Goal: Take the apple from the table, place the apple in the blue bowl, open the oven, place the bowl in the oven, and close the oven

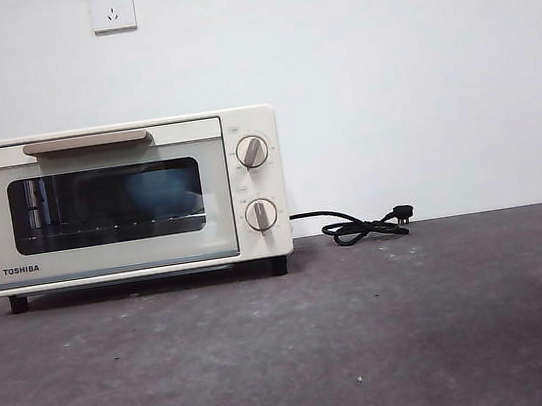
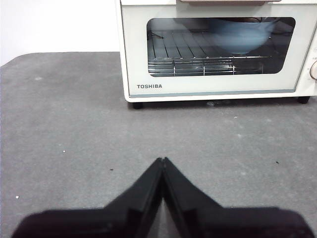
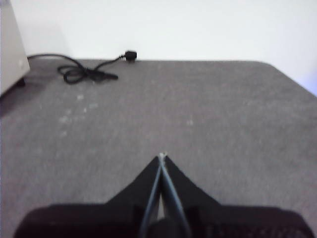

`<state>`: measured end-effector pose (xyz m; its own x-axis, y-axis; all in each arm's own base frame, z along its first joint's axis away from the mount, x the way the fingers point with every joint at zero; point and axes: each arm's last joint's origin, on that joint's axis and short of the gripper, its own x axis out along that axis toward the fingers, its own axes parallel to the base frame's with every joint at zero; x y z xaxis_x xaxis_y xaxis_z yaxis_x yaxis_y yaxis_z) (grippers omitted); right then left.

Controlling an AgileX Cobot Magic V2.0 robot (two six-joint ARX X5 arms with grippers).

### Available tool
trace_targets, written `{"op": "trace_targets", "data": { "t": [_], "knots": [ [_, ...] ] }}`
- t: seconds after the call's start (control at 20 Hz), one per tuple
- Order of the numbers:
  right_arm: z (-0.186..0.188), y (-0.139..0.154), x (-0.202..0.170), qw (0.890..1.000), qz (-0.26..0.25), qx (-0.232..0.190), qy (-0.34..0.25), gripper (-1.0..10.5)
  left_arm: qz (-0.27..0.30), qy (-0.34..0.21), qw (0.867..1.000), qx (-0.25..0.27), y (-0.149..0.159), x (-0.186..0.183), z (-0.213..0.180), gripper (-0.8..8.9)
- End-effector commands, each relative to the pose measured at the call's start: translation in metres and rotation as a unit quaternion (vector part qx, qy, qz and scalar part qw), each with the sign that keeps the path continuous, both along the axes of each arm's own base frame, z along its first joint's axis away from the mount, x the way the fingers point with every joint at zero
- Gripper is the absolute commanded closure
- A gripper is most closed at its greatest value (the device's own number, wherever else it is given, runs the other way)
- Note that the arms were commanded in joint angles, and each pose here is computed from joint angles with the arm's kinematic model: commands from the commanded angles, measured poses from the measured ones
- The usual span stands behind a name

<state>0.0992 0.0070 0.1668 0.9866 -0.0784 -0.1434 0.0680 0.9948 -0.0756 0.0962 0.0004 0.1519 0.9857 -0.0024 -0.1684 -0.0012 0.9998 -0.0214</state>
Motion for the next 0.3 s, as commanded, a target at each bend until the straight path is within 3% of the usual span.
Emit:
{"op": "trace_targets", "data": {
  "t": [0.05, 0.3],
  "knots": [
    [-0.0153, 0.0000, -0.0020, 1.000, 0.005, 0.006, 0.011, 9.4, 0.003, 0.002, 1.000, -0.003, 0.0004, 0.0006, -0.0029, 8.17],
    [-0.0161, -0.0025, -0.0039, 1.000, -0.004, -0.007, 0.013, 9.4, 0.003, 0.002, 1.000, -0.003, 0.0004, 0.0006, -0.0029, 8.17]
  ]
}}
